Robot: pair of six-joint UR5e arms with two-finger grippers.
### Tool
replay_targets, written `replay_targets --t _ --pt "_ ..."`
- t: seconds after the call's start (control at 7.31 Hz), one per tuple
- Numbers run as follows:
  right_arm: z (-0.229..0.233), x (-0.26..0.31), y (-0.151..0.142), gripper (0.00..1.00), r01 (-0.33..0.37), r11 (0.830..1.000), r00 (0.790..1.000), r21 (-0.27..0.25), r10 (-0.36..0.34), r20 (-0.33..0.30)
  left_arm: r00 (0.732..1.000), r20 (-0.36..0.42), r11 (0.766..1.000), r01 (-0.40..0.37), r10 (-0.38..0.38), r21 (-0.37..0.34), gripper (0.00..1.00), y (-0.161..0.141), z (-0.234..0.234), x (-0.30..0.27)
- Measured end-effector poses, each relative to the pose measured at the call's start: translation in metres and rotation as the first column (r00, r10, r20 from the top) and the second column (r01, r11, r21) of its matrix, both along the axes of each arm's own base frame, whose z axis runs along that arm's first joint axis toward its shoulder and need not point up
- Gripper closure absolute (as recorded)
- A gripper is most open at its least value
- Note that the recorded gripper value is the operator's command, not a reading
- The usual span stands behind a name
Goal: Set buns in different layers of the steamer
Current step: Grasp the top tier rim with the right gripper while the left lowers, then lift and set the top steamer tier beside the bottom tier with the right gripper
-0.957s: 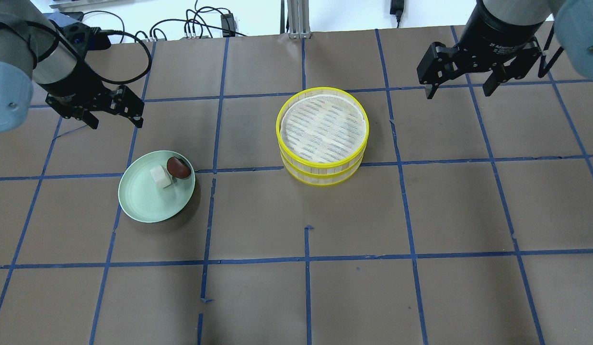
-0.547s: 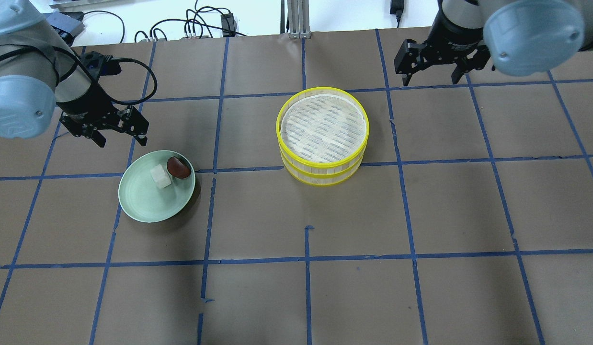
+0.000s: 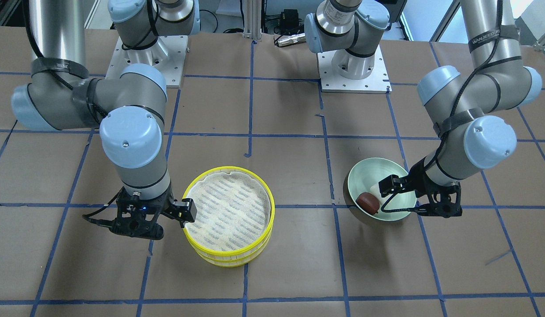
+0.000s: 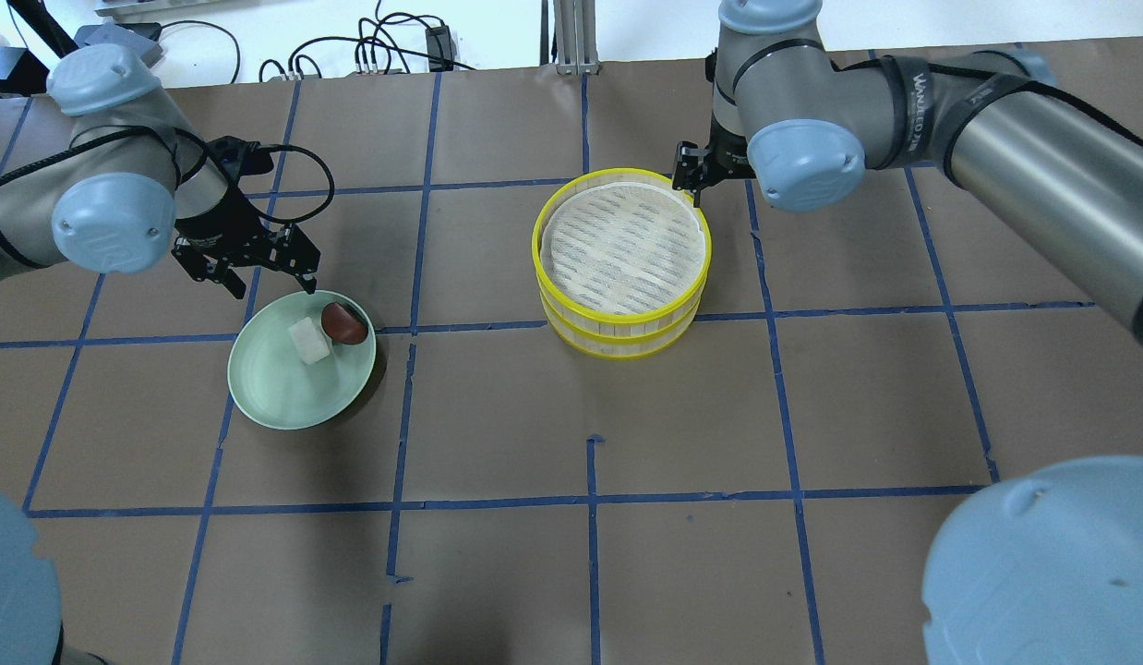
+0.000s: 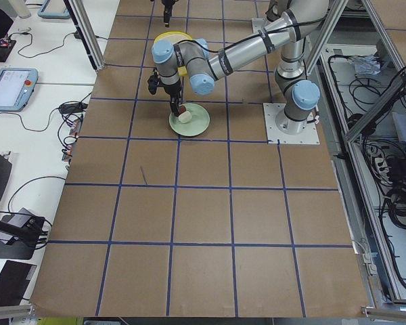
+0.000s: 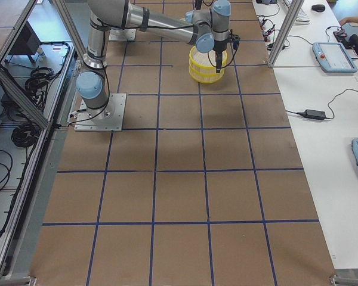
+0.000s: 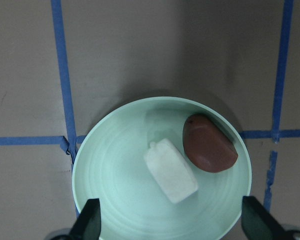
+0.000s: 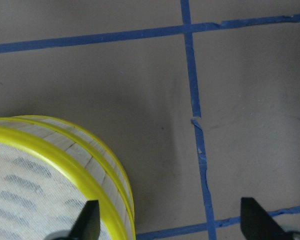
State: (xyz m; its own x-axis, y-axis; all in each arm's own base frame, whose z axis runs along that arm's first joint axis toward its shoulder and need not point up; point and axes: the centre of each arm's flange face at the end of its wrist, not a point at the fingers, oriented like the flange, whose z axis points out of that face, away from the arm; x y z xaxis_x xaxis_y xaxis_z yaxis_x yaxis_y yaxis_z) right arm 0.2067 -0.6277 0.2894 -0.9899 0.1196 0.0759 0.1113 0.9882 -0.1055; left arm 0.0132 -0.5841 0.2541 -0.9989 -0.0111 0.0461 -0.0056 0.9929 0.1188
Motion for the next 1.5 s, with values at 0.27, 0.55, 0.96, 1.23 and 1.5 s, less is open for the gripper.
replay_targets --t 0.27,0.55,0.96,1.23,1.5 --pt "-0.017 0.023 0.005 0.01 0.022 1.0 0.998 0.0 -0.022 0.064 1.0 -0.009 1.0 -0.005 0.006 0.03 0.02 0.005 -0.035 -0.001" --pt "-0.021 0.038 0.011 0.59 0.018 1.0 0.996 0.006 -0.018 0.082 1.0 -0.012 0.999 -0.008 0.008 0.041 0.18 0.012 -0.047 -0.005" --pt "-0.025 0.04 0.012 0.91 0.017 1.0 0.997 0.009 -0.018 0.078 1.0 -0.012 0.999 -0.005 0.006 0.041 0.93 0.014 -0.047 -0.006" --pt "-0.016 0.037 0.013 0.92 0.016 1.0 0.997 -0.006 -0.016 0.076 1.0 -0.013 0.999 -0.006 0.007 0.038 0.98 0.014 -0.046 -0.006" --pt "0.026 0.023 0.019 0.92 0.025 0.998 0.996 -0.052 -0.021 0.082 1.0 -0.002 1.0 -0.002 0.002 -0.002 0.98 0.009 -0.029 -0.005"
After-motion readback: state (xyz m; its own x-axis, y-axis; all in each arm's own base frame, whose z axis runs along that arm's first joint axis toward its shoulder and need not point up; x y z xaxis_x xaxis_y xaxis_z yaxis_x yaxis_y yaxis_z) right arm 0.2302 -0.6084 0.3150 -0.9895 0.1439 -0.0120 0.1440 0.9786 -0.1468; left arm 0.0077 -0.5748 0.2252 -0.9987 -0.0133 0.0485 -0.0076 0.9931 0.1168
